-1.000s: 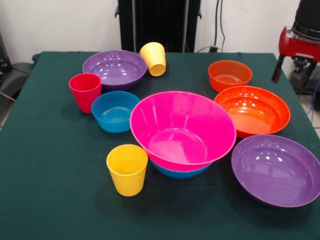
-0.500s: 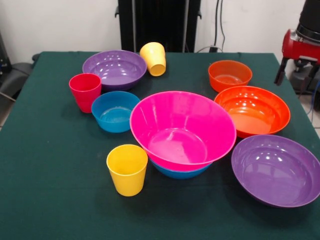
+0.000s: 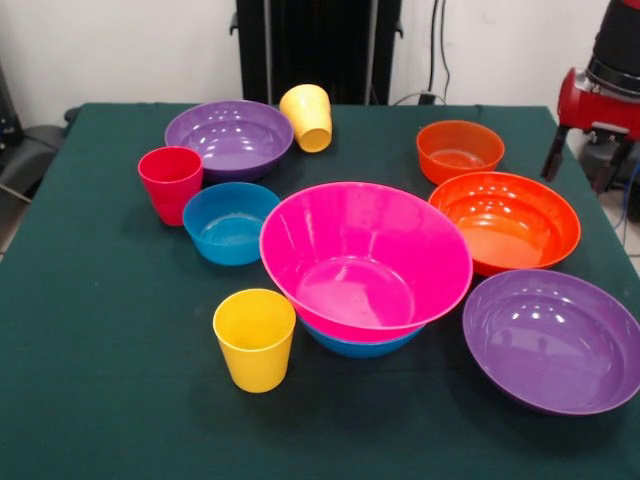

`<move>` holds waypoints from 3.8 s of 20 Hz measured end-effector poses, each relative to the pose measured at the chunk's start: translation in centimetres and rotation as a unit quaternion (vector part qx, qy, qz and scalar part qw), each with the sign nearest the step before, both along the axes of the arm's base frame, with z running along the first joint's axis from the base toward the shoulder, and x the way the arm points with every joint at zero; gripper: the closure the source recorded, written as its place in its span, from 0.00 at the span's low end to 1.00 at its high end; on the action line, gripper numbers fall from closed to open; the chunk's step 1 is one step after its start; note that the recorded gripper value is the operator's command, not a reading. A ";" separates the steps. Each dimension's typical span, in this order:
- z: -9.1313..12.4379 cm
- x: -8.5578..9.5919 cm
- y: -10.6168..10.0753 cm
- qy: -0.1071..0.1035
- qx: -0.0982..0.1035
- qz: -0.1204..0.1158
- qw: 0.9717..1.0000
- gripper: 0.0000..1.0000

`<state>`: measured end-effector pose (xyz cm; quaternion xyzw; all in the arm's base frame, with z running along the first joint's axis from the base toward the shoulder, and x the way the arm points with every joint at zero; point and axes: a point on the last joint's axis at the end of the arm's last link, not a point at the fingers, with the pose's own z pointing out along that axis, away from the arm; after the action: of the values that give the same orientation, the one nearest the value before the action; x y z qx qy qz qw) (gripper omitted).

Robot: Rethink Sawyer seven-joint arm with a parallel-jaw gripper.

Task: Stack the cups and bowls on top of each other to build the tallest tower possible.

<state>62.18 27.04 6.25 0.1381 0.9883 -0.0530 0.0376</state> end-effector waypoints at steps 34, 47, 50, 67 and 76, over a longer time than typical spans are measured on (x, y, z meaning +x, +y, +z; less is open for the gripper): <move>-2.9 2.0 1.0 -0.011 -0.015 -0.003 1.000 0.00; -1.7 -0.3 6.9 -0.018 0.007 -0.030 0.999 0.00; -1.0 -0.6 7.9 -0.023 0.010 -0.029 0.999 0.00; 1.0 1.4 5.7 -0.038 0.015 -0.049 0.998 0.00; 1.0 3.1 2.0 -0.038 0.013 -0.077 0.996 0.00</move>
<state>65.29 29.08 7.25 0.2165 0.9731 -0.0373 0.0690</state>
